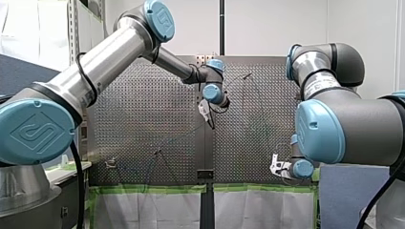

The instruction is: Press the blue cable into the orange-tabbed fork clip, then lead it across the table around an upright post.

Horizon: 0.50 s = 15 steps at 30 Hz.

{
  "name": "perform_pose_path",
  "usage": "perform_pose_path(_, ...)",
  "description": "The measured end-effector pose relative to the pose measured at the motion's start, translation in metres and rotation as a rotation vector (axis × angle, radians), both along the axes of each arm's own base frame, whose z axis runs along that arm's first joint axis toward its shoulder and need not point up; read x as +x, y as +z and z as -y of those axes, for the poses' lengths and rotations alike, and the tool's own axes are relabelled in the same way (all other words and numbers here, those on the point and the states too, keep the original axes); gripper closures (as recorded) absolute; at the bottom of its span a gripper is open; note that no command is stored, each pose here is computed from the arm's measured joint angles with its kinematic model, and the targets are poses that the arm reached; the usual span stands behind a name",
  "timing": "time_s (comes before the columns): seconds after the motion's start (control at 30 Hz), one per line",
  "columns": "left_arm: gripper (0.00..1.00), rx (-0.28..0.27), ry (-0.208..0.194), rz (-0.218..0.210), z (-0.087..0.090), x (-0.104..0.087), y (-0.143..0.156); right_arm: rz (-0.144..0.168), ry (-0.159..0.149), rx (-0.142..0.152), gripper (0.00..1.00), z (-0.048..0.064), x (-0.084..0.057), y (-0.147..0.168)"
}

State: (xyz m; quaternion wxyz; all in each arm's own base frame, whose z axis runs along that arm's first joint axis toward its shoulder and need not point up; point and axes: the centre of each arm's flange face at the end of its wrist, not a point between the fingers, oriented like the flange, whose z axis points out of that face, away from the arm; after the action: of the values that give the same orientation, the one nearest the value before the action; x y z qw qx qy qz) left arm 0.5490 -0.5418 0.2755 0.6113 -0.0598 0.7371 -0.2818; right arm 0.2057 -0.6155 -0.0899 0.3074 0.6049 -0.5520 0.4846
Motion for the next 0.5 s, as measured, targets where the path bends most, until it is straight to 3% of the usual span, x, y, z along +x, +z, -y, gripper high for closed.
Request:
perform_pose_path(0.33, 0.16, 0.158, -0.060, -0.041, 0.013, -0.038, -0.002, 0.000, 0.001, -0.002, 1.00, 0.001, 0.000, 0.001)
perform_pose_path(0.5, 0.16, 0.169, -0.081, -0.020, 0.009, -0.052, 0.012, 0.000, 0.002, -0.001, 1.00, 0.002, 0.001, 0.001)
